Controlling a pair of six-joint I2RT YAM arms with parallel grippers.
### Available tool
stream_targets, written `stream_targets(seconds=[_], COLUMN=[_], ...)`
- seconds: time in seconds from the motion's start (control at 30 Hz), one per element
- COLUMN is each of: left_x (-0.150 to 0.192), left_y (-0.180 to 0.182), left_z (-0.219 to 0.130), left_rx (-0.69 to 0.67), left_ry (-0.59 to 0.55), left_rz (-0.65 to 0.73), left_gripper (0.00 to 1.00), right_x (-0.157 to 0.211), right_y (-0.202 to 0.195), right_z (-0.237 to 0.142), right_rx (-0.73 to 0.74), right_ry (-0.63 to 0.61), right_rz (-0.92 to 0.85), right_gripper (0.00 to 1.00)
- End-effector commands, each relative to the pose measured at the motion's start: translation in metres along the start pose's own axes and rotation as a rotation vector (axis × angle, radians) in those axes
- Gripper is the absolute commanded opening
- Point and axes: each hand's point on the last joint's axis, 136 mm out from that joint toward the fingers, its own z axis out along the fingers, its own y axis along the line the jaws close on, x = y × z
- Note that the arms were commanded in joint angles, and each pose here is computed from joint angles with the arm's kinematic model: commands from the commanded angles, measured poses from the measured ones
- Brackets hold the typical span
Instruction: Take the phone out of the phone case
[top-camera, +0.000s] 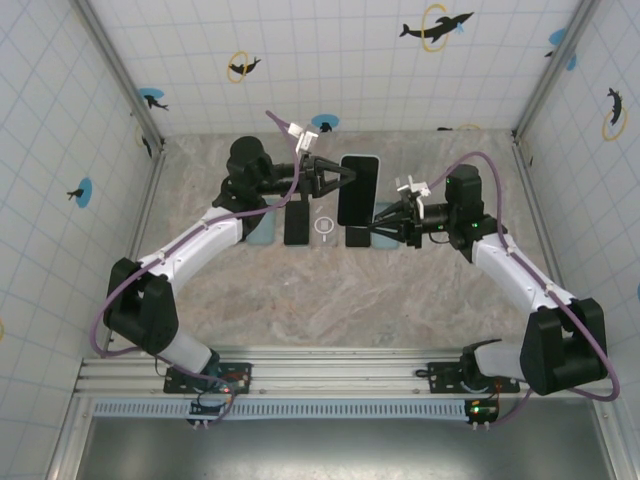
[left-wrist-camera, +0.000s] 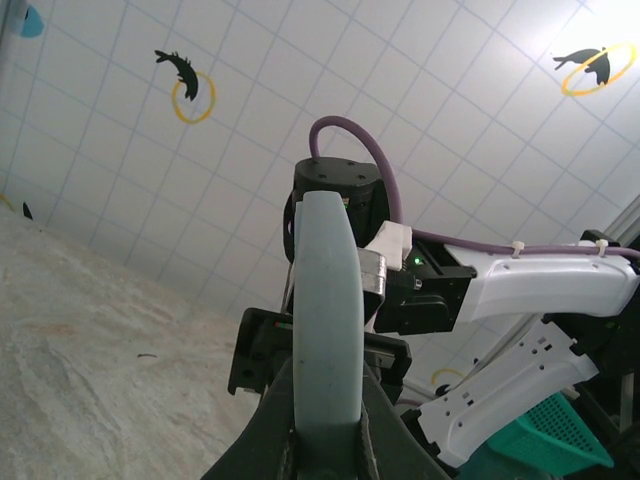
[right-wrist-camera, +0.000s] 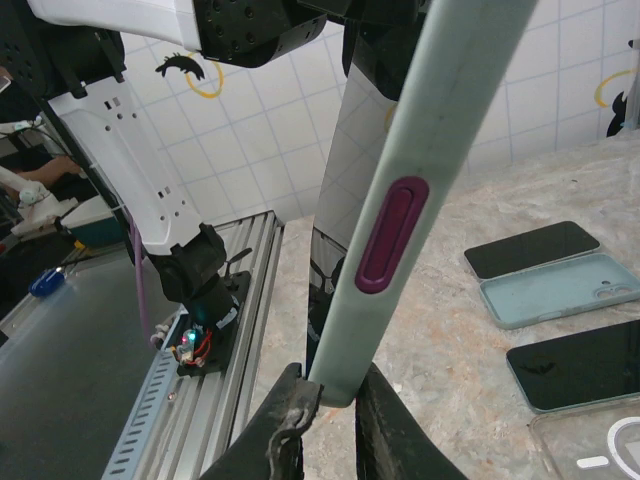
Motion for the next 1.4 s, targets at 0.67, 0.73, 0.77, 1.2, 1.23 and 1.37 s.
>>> stream_targets(seconds=[0.67, 0.73, 0.77, 1.2, 1.23, 1.37], left_x=[-0.016, -0.014, -0.013, -0.018, -0.018, -0.017], left_y=[-0.056, -0.057, -0.059, -0.065, -0.065, -0.063], left_z=[-0.003, -0.002, -0.001, 0.004, 0.003, 0.004], left_rx=[0.143, 0.148, 0.155, 0.197, 0.2, 0.193], left_ry=[0.025, 0.029, 0.034, 0.027, 0.024, 0.022], left_rz=[-0.042, -0.048, -0.051, -0.055, -0.056, -0.06], left_gripper=[0.0, 0.0, 0.0, 0.0, 0.0, 0.0], right_x=[-0.005, -0.008, -0.011, -0.02, -0.02, -0.031], right_y=[-0.043, -0.045, -0.046, -0.048, -0.049, -0.043], right_z=[-0.006, -0.007, -0.007, -0.008, -0.008, -0.007], right_rx=[0.269, 0.286, 0.297, 0.383, 0.39, 0.381], right_ry=[0.203, 0.203, 0.203, 0.23, 0.235, 0.188], right_rz=[-0.216, -0.232, -0.246, -0.347, -0.355, -0.364], right_gripper=[0.06, 0.06, 0.06, 0.06, 0.06, 0.07])
